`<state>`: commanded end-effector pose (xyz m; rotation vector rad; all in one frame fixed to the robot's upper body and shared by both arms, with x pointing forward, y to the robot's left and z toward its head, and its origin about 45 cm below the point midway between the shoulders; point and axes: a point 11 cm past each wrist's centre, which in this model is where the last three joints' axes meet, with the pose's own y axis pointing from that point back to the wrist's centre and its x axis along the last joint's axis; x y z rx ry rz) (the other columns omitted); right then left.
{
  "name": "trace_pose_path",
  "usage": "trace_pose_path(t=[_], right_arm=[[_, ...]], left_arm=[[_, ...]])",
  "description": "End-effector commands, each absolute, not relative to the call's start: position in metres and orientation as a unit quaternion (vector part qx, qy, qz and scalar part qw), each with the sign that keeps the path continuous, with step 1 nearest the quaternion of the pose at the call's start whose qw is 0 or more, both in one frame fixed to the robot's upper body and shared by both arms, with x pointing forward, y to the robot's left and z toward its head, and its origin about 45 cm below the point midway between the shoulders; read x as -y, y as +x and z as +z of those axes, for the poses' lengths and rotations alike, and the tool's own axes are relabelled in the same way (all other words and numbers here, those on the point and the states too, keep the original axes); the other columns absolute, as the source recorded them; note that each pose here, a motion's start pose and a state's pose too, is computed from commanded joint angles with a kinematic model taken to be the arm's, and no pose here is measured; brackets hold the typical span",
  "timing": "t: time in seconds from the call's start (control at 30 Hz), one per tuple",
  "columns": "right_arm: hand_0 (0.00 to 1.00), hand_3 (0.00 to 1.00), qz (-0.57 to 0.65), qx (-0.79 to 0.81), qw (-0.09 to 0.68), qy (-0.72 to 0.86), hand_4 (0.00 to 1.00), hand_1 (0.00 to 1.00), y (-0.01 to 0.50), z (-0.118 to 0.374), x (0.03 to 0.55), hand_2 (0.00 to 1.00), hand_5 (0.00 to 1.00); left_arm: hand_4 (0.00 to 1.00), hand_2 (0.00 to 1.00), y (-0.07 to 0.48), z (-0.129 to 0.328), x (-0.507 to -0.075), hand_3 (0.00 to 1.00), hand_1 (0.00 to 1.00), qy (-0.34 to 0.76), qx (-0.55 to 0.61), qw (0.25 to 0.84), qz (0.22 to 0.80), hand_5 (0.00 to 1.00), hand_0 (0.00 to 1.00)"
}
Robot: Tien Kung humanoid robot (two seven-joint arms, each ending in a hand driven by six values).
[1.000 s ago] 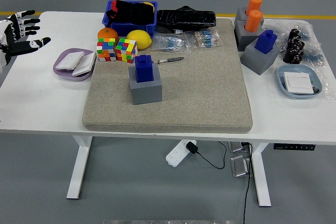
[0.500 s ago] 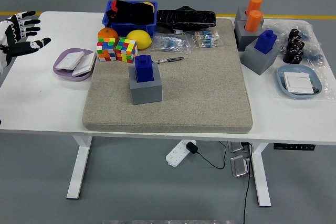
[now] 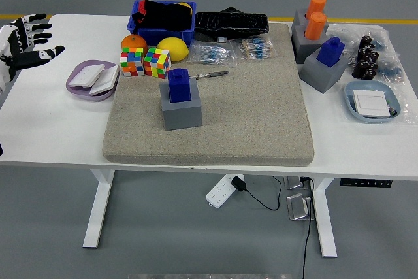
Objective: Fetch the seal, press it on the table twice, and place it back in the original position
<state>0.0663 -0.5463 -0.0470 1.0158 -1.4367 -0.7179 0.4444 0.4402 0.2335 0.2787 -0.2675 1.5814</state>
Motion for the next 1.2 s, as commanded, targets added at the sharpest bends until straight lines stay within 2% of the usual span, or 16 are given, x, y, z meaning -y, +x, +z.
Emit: trace_pose_path(t=[1.2], right_arm=[[0.758, 0.611, -0.304, 0.614, 0.586, 0.433, 0.764, 0.67, 0.0645, -0.0453, 0.5495, 0.648, 0.496]], left_arm=[[0.869, 0.739, 0.445, 0.2345, -0.4403, 0.831, 0.703, 0.128, 0.123, 0.688, 0.704, 0.002, 0.721]])
